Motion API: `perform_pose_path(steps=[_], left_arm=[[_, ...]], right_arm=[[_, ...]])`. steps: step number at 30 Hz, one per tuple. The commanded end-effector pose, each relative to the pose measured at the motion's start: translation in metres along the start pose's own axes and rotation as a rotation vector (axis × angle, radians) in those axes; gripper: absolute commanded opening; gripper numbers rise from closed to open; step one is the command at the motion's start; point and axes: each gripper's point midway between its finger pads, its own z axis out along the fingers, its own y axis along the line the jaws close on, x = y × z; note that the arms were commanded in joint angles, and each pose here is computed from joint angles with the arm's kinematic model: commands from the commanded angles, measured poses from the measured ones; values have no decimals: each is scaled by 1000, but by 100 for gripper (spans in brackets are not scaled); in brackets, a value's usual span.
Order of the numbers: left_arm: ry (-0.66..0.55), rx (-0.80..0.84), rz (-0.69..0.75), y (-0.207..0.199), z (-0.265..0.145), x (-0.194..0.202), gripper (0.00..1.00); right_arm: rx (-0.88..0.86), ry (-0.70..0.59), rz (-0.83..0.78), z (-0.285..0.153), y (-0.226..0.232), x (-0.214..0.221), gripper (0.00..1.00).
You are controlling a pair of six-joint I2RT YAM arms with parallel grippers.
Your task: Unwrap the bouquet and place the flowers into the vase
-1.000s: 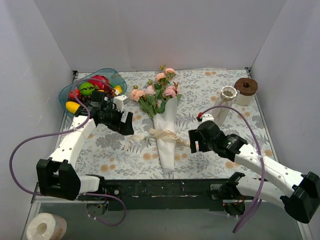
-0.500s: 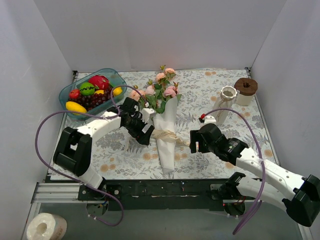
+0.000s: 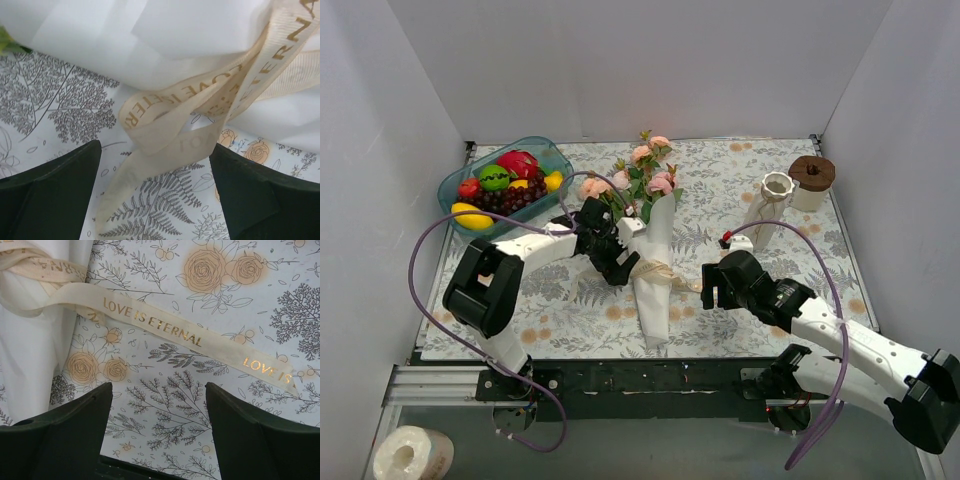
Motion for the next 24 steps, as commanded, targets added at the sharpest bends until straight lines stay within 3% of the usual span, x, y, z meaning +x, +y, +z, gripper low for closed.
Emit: perform_pose_path(steps=[1,2,4,8,14,16,24], left_arm=[[-29,5,62,-1,11,-16,83],[-27,10,66,-3,13,-17,74],[-10,18,69,-4,18,-14,64],[-3,12,66,-3,19,-12,54],[4,-26,74,0,10,-12,5],[18,-30,65,0,6,-9,0],[-45,-35,55,-11,-21,-28,0]], right_arm=[[-6,-29,19,4,4,-5,82],[-8,-29,25,5,4,-5,82],[-13,-32,28,7,5,-5,82],[-4,-26,20,12,3,-2,82],[77,51,-26,29,-6,6,84],[72,60,-58,35,-5,6,85],[23,2,-150,56,11,-13,88]])
